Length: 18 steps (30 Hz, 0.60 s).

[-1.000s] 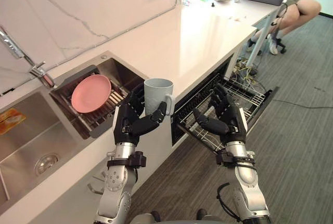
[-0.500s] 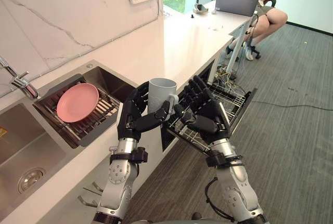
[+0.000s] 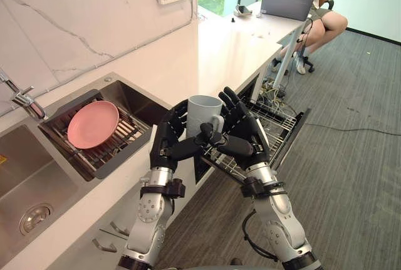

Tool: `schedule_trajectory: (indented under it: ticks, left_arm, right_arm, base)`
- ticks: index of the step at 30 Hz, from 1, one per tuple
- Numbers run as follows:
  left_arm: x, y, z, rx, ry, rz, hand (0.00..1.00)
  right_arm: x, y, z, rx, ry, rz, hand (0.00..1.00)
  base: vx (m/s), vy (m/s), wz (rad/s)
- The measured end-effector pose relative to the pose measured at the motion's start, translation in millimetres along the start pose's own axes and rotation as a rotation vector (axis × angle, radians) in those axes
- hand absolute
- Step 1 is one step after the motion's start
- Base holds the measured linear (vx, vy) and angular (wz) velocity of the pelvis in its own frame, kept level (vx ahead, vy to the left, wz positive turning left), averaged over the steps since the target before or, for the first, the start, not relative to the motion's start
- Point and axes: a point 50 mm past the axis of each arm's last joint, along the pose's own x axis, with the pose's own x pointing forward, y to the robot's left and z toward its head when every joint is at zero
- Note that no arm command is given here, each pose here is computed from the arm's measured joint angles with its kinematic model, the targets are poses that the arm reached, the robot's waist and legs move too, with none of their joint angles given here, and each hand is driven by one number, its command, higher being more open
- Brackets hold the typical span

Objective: Walk over to the sink, pick up the cup, carry it to the dishwasher, place the cup inside the dishwasher, then close the dishwasher door

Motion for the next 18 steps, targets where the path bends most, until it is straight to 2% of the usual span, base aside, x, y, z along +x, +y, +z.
schedule_trajectory:
  ticks: [11,12,18]
  left_arm:
    - [-2,-12,-4,-0.012,0.017,-0.046,0.3]
    - [-2,-12,-4,-0.011,0.02,-0.044,0.3]
    - [0,-10,-4,0.034,0.031,-0.041,0.3]
  right_arm:
    - [11,4,3,-0.044,-0.034,-0.075,0.9]
    - [11,5,3,-0.052,-0.028,-0.077,0.3]
    - [15,2,-1,-0.078,0.018,-0.081,0.3]
  base:
    - [-0.02,0.003,0.05]
    - [0.0,0.0,0.0]
    - [-0.01,0.002,0.0]
